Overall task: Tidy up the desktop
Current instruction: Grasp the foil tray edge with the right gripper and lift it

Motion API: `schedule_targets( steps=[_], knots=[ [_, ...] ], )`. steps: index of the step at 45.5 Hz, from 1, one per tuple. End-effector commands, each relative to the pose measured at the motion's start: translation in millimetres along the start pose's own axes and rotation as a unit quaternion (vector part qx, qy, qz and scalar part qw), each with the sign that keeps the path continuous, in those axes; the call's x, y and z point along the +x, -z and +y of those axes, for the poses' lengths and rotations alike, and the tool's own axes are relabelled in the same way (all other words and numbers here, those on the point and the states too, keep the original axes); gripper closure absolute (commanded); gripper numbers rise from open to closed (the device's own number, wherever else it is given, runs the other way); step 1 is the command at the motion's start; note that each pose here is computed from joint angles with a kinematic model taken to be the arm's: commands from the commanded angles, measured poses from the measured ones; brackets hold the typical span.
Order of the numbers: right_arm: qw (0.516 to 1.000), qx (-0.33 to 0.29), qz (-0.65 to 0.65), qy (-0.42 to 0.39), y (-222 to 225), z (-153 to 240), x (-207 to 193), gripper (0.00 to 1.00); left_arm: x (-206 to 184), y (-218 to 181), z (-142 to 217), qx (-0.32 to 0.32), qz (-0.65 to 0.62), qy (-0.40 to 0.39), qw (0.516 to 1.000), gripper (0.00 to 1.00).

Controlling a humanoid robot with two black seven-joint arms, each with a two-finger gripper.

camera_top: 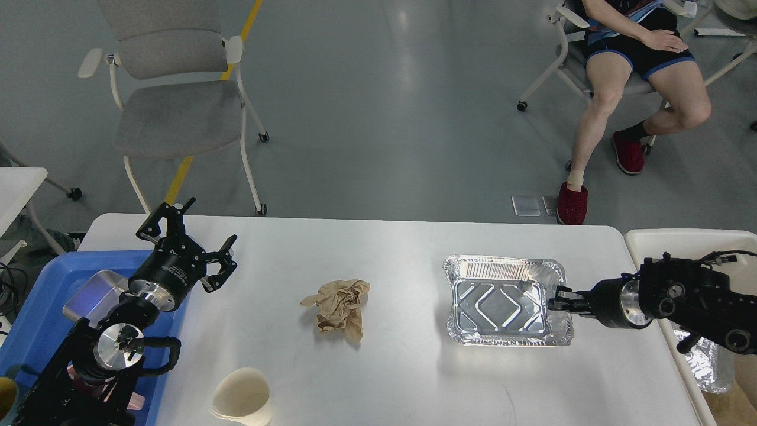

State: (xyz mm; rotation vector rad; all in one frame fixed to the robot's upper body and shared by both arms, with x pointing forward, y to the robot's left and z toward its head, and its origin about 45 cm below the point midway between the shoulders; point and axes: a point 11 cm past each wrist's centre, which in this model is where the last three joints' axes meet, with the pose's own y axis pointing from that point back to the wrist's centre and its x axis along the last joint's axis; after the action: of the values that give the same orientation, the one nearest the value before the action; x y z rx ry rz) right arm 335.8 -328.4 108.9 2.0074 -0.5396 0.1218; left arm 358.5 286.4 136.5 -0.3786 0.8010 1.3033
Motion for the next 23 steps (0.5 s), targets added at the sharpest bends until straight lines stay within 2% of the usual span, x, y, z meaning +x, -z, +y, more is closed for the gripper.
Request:
schedule_targets(
  steps=[1, 7, 11, 23],
  knots=[
    [0.999, 0.028, 0.028, -0.008, 29, 16, 15, 1.0, 1, 0, 0, 0.0, 0.0, -0.001, 1.0, 0.03],
    [0.997, 0.053, 0.061, -0.006, 60, 33, 21, 1.0, 2, -1, 1, 0.0, -0.002, -0.003, 1.0, 0.03],
    [0.996, 0.049, 0.075, -0.009, 78, 41, 30, 1.0, 3, -2, 1, 0.0, -0.004, -0.003, 1.0, 0.03],
    [0.999, 0.04, -0.006, 0.018, 105, 61, 52, 1.0, 9, 4, 7, 0.006, -0.003, -0.013, 1.0, 0.03]
  ],
)
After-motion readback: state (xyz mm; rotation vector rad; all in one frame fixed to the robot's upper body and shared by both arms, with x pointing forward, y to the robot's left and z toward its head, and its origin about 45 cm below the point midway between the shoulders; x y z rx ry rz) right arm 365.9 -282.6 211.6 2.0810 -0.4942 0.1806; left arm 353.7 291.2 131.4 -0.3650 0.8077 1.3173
